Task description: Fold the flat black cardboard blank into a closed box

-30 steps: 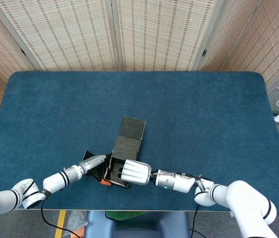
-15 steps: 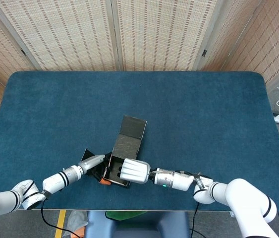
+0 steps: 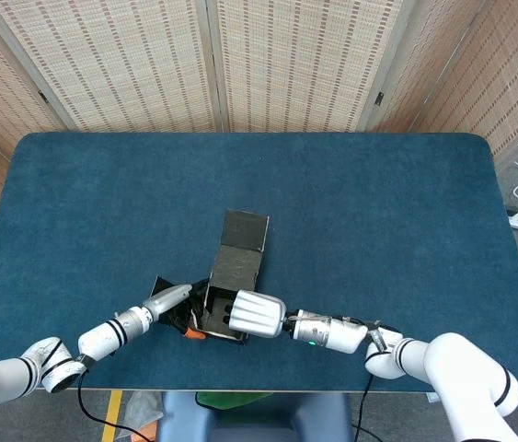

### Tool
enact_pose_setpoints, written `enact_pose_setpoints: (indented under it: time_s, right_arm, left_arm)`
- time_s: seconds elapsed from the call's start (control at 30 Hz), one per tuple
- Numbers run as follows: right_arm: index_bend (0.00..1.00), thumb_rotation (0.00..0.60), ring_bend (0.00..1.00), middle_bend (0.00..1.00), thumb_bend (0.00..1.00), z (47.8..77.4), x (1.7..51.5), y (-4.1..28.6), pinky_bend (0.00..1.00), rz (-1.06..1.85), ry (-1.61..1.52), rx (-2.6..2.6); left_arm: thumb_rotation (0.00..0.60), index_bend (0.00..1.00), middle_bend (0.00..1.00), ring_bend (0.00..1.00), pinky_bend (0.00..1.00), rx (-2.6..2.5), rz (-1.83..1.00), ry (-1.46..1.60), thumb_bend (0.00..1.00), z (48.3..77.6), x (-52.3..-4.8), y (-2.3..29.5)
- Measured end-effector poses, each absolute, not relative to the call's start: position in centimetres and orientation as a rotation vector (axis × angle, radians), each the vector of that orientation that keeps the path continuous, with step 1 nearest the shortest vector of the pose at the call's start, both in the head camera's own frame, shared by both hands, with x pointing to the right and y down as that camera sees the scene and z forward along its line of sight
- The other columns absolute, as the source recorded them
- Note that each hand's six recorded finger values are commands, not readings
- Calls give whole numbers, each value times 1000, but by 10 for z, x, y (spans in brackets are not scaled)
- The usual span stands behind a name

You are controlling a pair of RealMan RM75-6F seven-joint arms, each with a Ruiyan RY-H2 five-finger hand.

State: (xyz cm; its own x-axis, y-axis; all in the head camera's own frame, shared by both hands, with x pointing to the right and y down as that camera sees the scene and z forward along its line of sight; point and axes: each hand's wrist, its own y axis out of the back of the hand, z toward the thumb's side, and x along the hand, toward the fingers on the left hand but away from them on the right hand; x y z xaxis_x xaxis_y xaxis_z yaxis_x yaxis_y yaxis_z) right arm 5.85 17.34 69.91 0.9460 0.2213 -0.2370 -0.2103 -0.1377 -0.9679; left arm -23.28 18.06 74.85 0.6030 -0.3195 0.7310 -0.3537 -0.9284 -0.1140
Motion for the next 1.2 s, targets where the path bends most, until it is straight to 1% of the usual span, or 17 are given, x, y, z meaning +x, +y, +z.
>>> enact_pose_setpoints:
  time_s: [0.1,0.17,0.2,0.27,0.4,0.47,0.6,0.67,0.73,0.83,0.97,1.1,1.2]
  right_arm:
    - [103,600,744,165,1,700,62,174,1000,397,-10,-1674]
    - [27,600,733,108,0,701,65,174,1000,414,-8,-1676]
    - [6,600,727,85,0,701,66,174,1000,423,-8,-1678]
    - [0,600,719,59,0,701,68,173,1000,432,-11,-1680]
    - [0,600,709,33,0,695,70,169,1000,442,-50,-1693]
    - [0,600,708,30,0,689,72,165,1000,446,-84,-1700]
    - [0,600,707,52,0,675,83,155,1000,482,-183,-1743]
    - [0,600,703,76,0,669,91,151,1000,515,-235,-1777]
    - [0,600,699,94,0,664,104,149,1000,572,-303,-1834]
    - [0,600,698,117,0,659,126,152,1000,683,-413,-1951]
    - [0,600,697,124,0,666,158,165,1000,871,-564,-2143]
    - [0,600,696,115,0,683,181,183,1000,1036,-701,-2341]
    - [0,600,686,78,0,695,186,199,1000,1114,-774,-2473]
  left_arm:
    - [600,54,124,332,407,2776,1256,-590,182,748,-233,181]
    - [600,40,110,332,407,2780,1260,-590,181,748,-233,181]
    - [600,35,104,332,407,2783,1262,-589,180,748,-233,181]
    - [600,22,90,332,406,2789,1265,-591,179,747,-233,181]
    - [600,0,27,326,395,2793,1269,-599,180,744,-233,180]
    - [600,0,2,319,386,2796,1273,-606,179,743,-234,180]
    - [600,0,0,303,380,2796,1274,-634,180,738,-239,177]
    - [600,0,0,265,375,2794,1272,-661,179,734,-245,174]
    - [600,0,0,200,371,2790,1267,-692,179,730,-250,171]
    - [600,0,0,128,362,2784,1254,-757,179,722,-260,166]
    - [600,0,0,57,349,2770,1226,-857,180,711,-272,159]
    - [600,0,0,39,349,2750,1188,-949,180,703,-278,156]
    - [600,0,0,29,349,2731,1159,-1003,180,698,-279,154]
